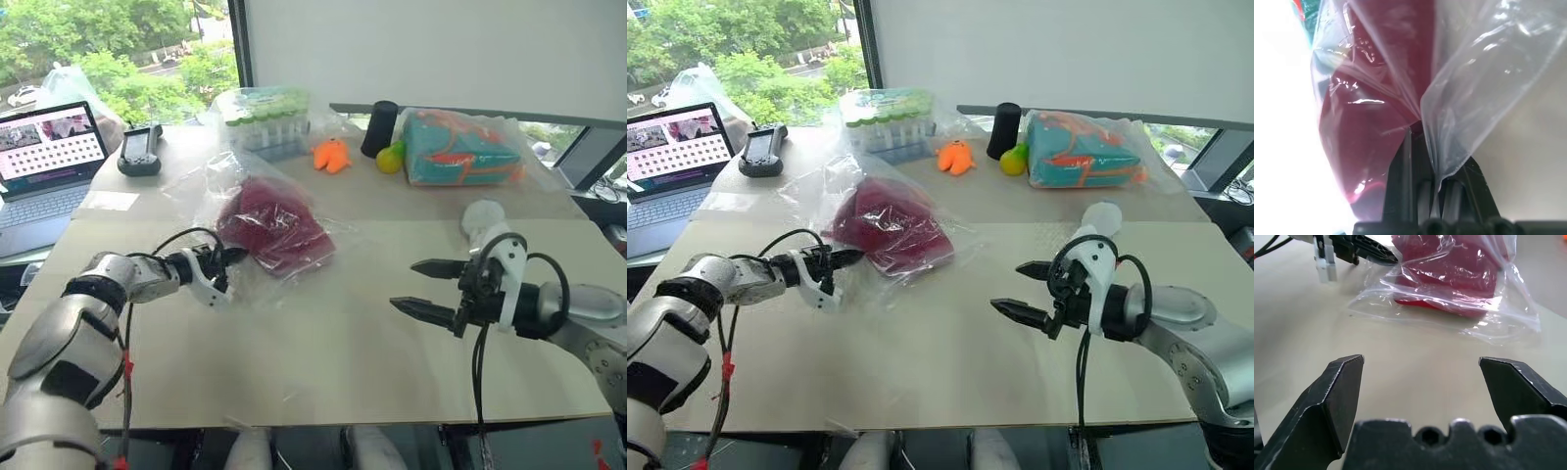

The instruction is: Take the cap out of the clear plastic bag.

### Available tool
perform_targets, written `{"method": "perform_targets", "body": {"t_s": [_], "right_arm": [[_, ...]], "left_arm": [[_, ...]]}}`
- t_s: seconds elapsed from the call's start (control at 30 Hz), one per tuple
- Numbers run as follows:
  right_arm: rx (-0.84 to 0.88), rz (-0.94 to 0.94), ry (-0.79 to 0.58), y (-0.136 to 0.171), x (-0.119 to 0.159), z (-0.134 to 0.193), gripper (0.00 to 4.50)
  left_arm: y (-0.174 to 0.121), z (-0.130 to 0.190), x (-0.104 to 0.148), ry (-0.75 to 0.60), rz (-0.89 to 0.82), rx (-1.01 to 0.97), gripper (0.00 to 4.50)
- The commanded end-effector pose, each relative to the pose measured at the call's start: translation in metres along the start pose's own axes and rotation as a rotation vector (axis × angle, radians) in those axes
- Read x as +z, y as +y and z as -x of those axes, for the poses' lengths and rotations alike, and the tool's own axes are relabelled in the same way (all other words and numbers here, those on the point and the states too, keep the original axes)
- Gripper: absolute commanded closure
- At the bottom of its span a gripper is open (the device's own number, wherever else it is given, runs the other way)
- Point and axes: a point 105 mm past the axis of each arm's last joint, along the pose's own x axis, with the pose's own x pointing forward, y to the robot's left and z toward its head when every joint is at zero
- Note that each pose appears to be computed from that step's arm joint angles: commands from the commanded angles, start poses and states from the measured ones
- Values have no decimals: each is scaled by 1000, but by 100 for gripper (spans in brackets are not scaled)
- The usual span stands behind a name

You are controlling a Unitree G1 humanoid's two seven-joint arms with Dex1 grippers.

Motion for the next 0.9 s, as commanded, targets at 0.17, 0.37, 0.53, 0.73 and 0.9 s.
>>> {"method": "perform_targets", "body": {"t_s": [0.17, 0.37, 0.53, 0.73, 0.9], "right_arm": [[10, 40, -37, -2, 12, -4, 0], [28, 49, -39, -4, 13, -8, 0], [42, 51, -38, -6, 14, -9, 0], [70, 56, -38, -8, 15, -11, 0], [83, 60, -33, -11, 14, -12, 0]], "left_arm": [[1, 6, -12, 33, -64, 25, 415], [-4, 11, -5, 6, 17, 7, 225], [-8, 21, -1, -7, 203, -77, 225], [-6, 44, 16, -158, 375, -233, 225], [1, 68, 7, -159, 564, -340, 225]]}}
